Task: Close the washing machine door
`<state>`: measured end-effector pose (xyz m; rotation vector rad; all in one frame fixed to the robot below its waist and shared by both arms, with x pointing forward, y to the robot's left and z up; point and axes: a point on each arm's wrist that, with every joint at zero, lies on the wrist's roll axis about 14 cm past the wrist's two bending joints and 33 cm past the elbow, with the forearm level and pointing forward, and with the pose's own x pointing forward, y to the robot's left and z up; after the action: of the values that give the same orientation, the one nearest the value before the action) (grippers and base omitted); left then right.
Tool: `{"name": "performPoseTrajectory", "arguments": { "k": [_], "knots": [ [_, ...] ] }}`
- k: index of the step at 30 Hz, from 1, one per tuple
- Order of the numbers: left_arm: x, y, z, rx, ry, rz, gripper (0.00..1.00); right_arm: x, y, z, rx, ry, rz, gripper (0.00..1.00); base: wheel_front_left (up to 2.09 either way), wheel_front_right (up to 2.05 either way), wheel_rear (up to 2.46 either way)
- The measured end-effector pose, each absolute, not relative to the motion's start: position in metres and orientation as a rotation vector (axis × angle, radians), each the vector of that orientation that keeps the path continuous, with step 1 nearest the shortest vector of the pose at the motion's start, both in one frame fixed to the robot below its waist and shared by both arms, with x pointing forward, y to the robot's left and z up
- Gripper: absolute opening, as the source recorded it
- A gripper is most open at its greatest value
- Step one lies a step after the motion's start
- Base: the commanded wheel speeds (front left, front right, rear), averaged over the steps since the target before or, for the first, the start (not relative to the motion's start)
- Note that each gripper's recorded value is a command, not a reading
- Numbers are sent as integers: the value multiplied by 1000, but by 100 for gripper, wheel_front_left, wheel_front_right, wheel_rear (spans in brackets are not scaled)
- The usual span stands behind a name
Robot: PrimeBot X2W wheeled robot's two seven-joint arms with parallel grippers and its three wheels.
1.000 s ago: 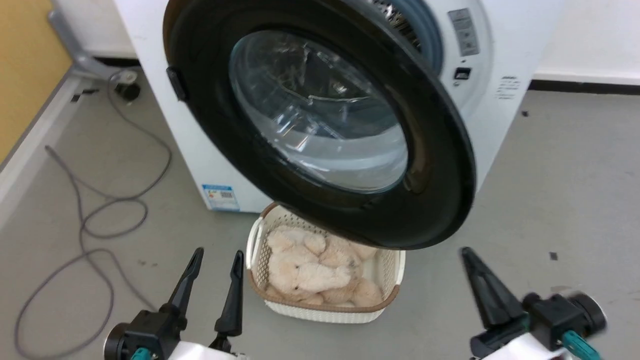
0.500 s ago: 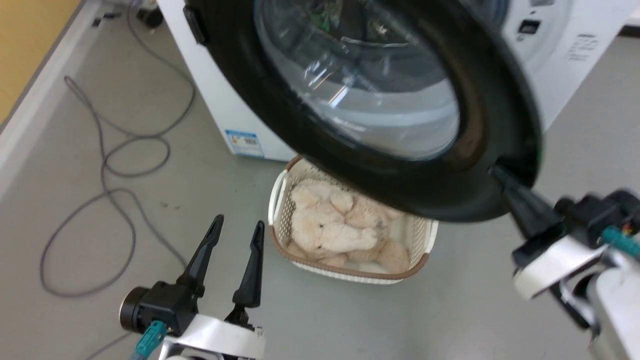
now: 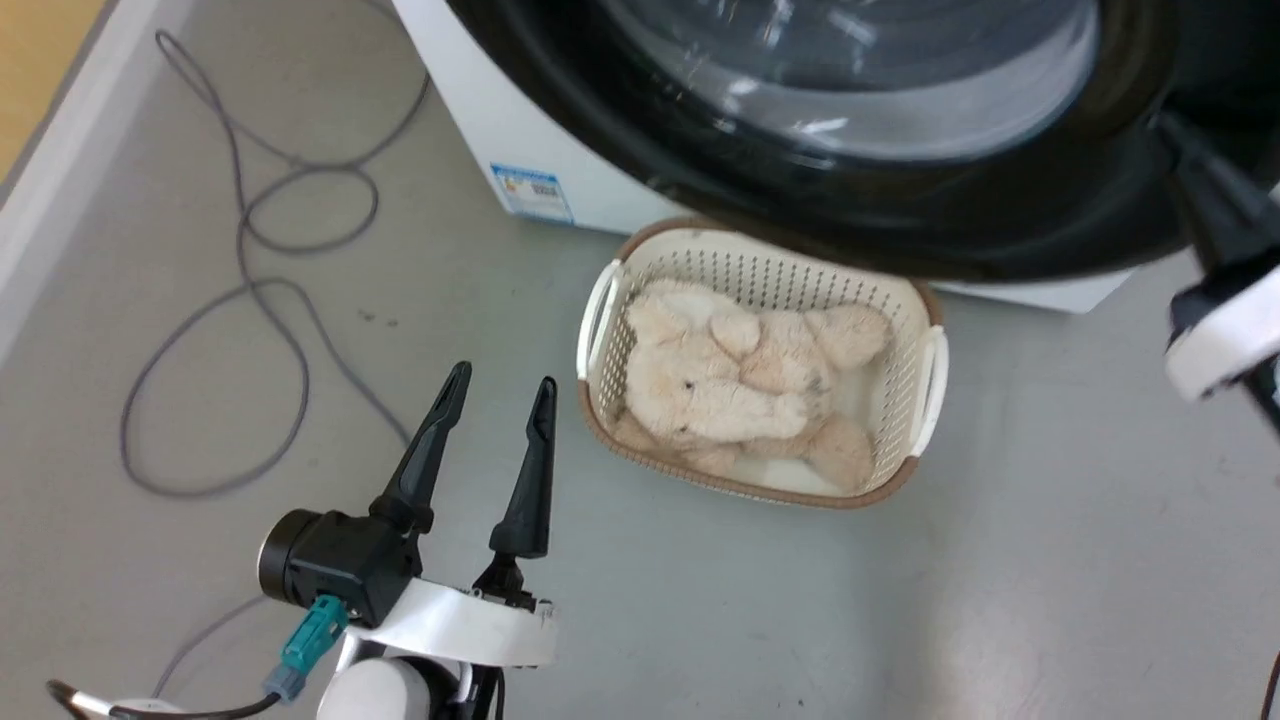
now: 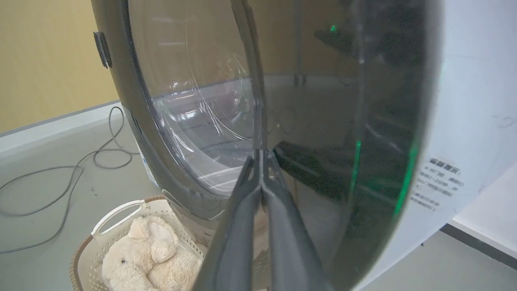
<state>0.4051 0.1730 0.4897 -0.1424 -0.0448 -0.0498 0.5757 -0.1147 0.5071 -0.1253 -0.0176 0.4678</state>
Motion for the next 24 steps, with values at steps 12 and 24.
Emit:
{"name": "performPoseTrajectory", "arguments": {
  "k": [12, 24],
  "knots": [
    [416, 179, 472, -125, 1, -18, 100, 642, -132, 505, -92, 43, 378, 0, 0, 0, 0],
    [418, 182, 477, -106, -14, -1, 100, 647, -134, 505, -57, 46, 357, 0, 0, 0, 0]
  ]
}}
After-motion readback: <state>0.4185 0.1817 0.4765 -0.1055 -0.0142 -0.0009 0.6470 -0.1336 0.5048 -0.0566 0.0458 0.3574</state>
